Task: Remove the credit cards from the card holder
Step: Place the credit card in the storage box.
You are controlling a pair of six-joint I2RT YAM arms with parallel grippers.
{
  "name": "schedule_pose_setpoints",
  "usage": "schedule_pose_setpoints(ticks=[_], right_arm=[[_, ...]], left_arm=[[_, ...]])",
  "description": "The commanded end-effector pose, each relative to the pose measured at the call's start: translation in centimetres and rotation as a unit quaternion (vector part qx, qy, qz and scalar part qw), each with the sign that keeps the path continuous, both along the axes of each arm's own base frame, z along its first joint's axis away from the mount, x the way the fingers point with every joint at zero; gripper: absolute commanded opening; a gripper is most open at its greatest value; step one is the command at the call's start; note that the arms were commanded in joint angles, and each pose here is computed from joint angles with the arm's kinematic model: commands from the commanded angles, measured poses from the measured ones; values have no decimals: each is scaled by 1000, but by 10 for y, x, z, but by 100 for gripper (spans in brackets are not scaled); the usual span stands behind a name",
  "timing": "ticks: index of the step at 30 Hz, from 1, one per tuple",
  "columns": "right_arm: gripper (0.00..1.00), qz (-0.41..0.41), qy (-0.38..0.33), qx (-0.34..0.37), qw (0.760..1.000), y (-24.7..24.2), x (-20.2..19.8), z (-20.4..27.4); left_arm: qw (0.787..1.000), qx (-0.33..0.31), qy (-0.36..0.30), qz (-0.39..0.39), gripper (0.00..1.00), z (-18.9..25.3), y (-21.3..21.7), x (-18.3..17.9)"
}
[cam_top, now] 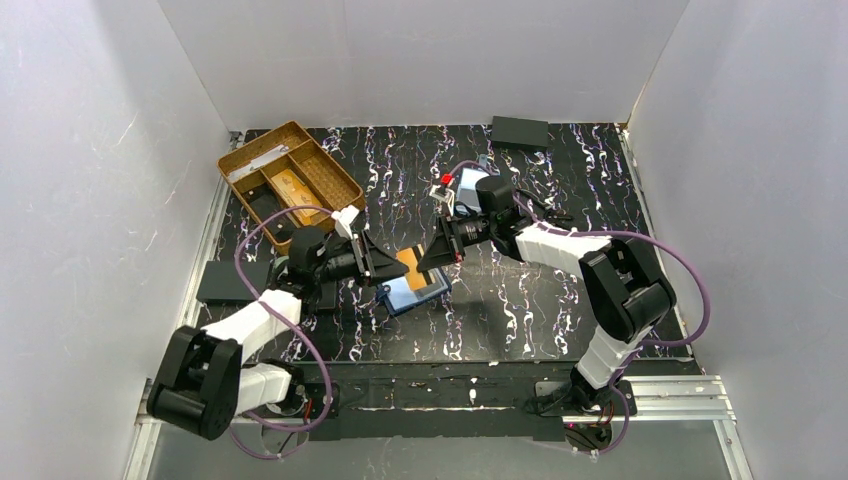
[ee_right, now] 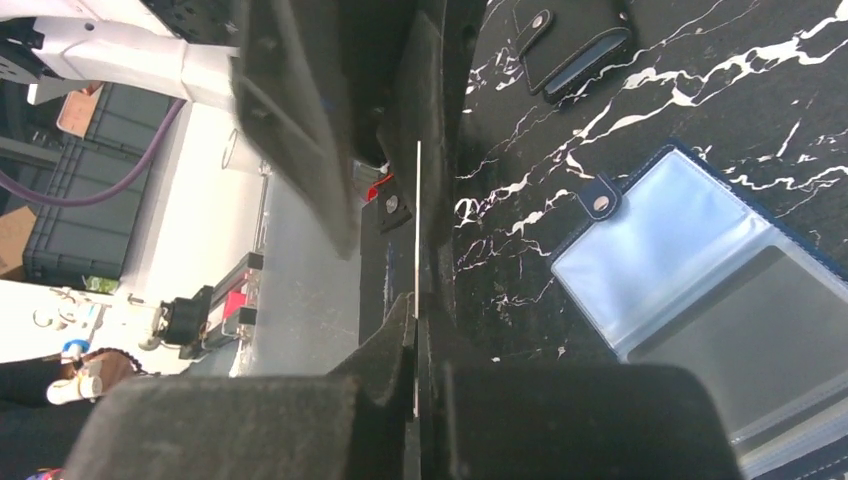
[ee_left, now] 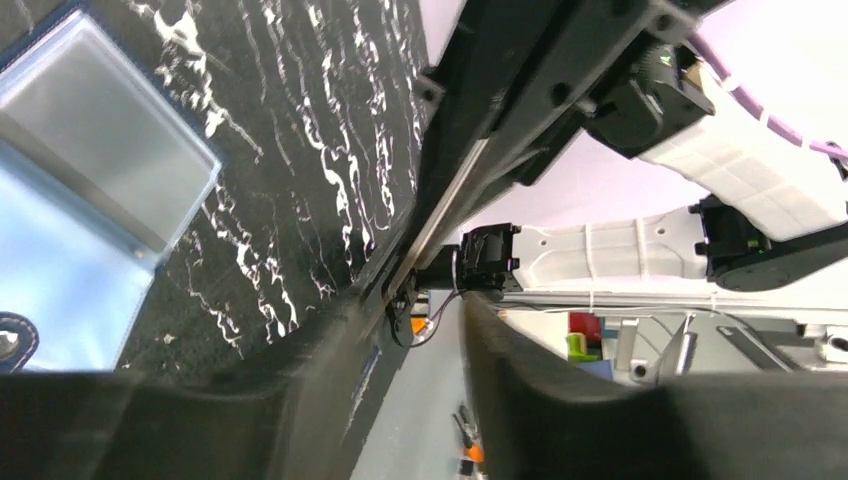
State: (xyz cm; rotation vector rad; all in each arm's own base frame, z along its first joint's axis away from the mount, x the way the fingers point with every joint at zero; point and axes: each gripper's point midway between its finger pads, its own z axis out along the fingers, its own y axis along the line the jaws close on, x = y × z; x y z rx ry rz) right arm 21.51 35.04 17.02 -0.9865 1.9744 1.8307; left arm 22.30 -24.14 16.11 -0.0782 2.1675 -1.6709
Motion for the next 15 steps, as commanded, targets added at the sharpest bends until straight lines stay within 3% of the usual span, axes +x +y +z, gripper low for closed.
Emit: schedule_pose_setpoints(ticks=[1, 3, 4, 7, 10, 15], right_arm=[[1, 24, -111, 34, 993, -11, 3, 39], [1, 24, -169, 19, 985, -21, 8, 46], [1, 28, -199, 5, 980, -26, 9, 49], [1, 49, -313, -57, 947, -45, 18, 54], [1, 72, -417, -125, 898, -71, 30, 57], [1, 127, -599, -150, 776, -100, 41, 86]], left_arm=[[997, -37, -53, 39, 62, 50, 6, 6], [995, -54, -55, 57, 90, 65, 9, 4], [994, -64, -55, 63, 97, 73, 10, 3], [991, -101, -27, 79, 98, 95, 13, -1], [988, -133, 10, 77, 98, 112, 11, -3], [983, -163, 61, 63, 98, 127, 3, -2]])
